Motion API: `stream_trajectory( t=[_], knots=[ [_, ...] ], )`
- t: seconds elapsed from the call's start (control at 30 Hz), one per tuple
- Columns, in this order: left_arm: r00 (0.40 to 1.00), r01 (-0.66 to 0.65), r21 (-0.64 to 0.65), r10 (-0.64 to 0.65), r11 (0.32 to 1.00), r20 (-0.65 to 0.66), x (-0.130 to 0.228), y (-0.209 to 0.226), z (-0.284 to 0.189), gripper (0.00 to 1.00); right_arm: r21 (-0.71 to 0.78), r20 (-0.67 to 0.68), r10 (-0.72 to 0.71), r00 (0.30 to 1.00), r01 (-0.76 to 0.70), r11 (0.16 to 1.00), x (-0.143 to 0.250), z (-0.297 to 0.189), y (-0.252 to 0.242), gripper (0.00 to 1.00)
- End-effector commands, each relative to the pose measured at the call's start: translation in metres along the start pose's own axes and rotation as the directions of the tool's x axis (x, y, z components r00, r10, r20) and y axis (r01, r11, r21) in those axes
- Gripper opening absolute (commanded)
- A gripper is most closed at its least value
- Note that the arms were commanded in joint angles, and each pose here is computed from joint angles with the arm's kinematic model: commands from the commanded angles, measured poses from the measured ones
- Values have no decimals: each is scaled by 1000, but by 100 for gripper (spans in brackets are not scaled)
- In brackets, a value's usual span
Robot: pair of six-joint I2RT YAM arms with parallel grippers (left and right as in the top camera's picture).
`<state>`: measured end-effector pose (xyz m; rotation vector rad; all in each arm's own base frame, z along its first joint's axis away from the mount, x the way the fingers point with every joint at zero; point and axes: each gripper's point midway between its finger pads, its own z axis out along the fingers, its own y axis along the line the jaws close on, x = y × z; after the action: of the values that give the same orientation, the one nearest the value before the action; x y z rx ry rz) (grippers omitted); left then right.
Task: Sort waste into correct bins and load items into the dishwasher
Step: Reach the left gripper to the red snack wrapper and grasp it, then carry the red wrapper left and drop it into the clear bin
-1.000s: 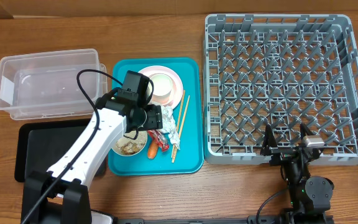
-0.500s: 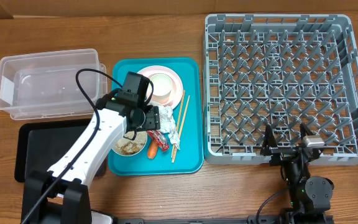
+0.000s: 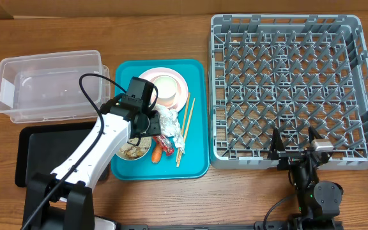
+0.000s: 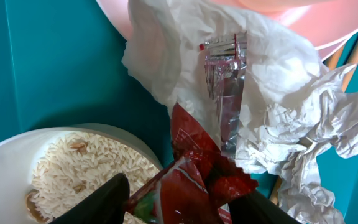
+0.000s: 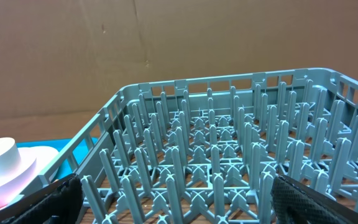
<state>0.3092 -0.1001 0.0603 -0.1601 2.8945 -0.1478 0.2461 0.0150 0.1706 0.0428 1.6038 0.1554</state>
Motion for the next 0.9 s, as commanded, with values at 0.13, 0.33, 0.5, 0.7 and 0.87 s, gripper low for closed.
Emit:
stream_trajectory(
  t=[0.13, 0.33, 0.5, 0.7, 0.87],
  knots=[
    [1000, 1, -11, -1, 1000, 13, -4, -1, 0, 31, 3, 9, -1, 1000, 1, 1000, 1, 0, -1, 100],
    [1000, -1, -15, 1, 1000, 3, -5, -1, -6, 4, 3, 9, -1, 1000, 1, 1000, 1, 0, -1, 100],
    [999, -34, -12, 35, 999, 15, -22, -9, -40, 4, 3, 9, -1, 1000, 1, 1000, 1, 0, -1, 100],
    [991, -53, -77, 61, 996, 116, -59, -7, -94, 4, 3, 9, 0, 1000, 0, 1000, 1, 0, -1, 100],
    [966, 11, -205, 43, 979, 257, -95, 17, -131, 4, 3, 9, -1, 1000, 1, 1000, 1, 0, -1, 100]
  ],
)
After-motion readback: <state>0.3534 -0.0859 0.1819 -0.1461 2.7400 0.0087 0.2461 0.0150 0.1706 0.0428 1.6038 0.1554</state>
